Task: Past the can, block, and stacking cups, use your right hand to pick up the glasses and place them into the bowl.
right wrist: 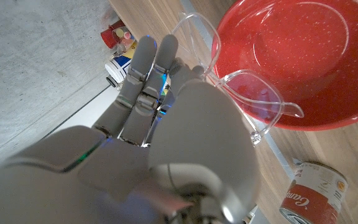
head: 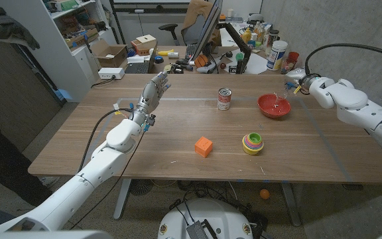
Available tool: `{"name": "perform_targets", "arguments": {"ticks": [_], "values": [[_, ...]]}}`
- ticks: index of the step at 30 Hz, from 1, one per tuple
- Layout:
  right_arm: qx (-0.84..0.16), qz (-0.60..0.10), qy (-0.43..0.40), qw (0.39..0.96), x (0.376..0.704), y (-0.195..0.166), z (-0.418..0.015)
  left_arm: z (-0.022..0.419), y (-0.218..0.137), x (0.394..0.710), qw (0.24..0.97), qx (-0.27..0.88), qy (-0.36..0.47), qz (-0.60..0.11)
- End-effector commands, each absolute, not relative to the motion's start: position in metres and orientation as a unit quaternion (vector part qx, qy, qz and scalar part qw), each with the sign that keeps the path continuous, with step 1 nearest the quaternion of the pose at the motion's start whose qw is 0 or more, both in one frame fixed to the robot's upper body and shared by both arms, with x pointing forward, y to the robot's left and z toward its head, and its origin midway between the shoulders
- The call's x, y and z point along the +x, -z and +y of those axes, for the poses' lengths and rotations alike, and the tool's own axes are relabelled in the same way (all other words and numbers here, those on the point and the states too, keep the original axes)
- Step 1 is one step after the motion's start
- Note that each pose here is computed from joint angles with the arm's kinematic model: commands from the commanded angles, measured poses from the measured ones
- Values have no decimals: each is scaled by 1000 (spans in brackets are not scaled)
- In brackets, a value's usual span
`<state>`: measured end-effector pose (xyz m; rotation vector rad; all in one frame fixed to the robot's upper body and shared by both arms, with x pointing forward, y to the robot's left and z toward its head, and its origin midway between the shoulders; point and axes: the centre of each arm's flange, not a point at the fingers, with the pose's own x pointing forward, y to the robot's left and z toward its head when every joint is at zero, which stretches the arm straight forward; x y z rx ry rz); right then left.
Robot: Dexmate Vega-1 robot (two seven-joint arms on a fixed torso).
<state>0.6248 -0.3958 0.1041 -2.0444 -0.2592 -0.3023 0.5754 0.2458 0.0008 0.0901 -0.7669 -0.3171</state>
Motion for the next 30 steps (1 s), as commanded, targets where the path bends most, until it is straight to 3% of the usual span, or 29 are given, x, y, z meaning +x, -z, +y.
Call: {"name": "perform_targets", "arguments": {"ticks": [1, 30], "values": [[-847, -110, 95, 511, 634, -87, -385, 246, 0, 574, 915, 44, 152, -372], [-851, -142, 56, 503, 638, -77, -353, 252, 2, 576, 916, 42, 150, -371]]}}
